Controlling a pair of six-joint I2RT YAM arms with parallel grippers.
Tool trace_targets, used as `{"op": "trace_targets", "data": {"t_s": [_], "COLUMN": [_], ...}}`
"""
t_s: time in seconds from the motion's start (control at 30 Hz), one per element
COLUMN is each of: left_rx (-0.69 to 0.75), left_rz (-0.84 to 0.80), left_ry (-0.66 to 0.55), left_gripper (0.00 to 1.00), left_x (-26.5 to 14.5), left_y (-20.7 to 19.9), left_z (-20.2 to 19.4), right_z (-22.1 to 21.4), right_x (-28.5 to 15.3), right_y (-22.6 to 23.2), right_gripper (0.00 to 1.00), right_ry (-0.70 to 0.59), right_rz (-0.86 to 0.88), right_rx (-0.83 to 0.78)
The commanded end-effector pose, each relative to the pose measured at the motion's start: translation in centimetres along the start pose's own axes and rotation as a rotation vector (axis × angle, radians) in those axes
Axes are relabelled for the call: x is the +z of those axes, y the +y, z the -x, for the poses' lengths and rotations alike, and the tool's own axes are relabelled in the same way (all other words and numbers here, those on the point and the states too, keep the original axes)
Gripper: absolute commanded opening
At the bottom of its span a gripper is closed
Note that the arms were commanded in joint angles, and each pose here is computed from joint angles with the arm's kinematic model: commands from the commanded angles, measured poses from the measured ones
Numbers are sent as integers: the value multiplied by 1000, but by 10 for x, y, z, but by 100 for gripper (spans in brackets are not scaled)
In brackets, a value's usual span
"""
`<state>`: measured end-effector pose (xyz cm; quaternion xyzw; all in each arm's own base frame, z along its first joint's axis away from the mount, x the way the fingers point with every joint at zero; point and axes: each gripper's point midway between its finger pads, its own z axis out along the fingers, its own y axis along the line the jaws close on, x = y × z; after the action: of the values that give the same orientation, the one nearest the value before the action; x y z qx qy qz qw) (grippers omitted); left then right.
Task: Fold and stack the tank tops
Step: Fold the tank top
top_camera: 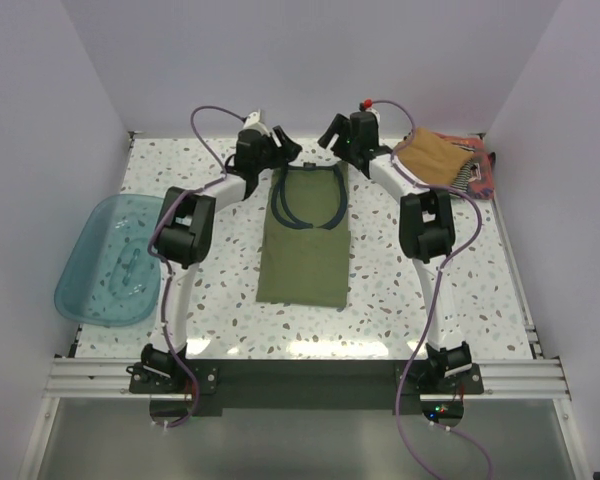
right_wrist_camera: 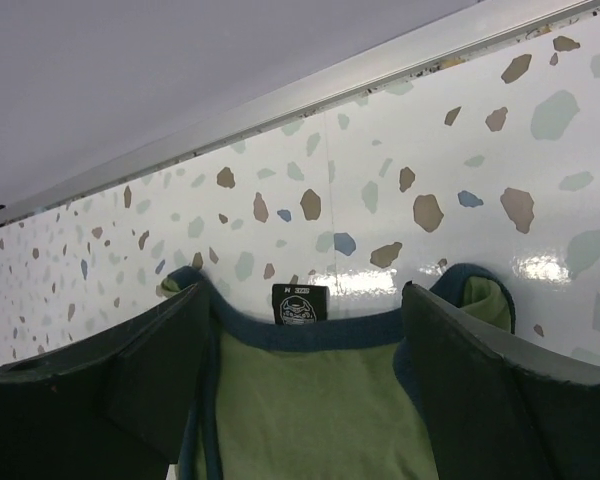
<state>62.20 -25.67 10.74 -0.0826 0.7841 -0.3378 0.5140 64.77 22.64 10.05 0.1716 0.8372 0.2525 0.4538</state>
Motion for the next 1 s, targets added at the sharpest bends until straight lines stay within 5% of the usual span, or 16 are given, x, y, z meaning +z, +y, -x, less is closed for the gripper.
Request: {"op": "trace_targets", "data": {"t_s": [0.0,0.37,0.57,0.7,0.97], "left_rx": [-2,-142,-162,-115,-71], "left_rz": [-98,168,406,436,363], "left_ry": [-93,21,165,263,462], "left_gripper": [70,64,58,56,54], "left_x": [-18,-97,-199,-257,-338], "left_y": [-38,-14,11,4,-7], "left_z": [48,25,-29,-67,-137], "right_z": [25,25,-38,-118,-197], "right_x": [-15,-87,-182,-241,-320], "right_y": [24,30,4,-18,-45], "right_gripper": [81,80,80,79,77], "right_ry": [-35,36,169,304,430], "right_rz": [65,23,-60,-122,-141], "right_rx": [23,-20,-25,-63,-43]}}
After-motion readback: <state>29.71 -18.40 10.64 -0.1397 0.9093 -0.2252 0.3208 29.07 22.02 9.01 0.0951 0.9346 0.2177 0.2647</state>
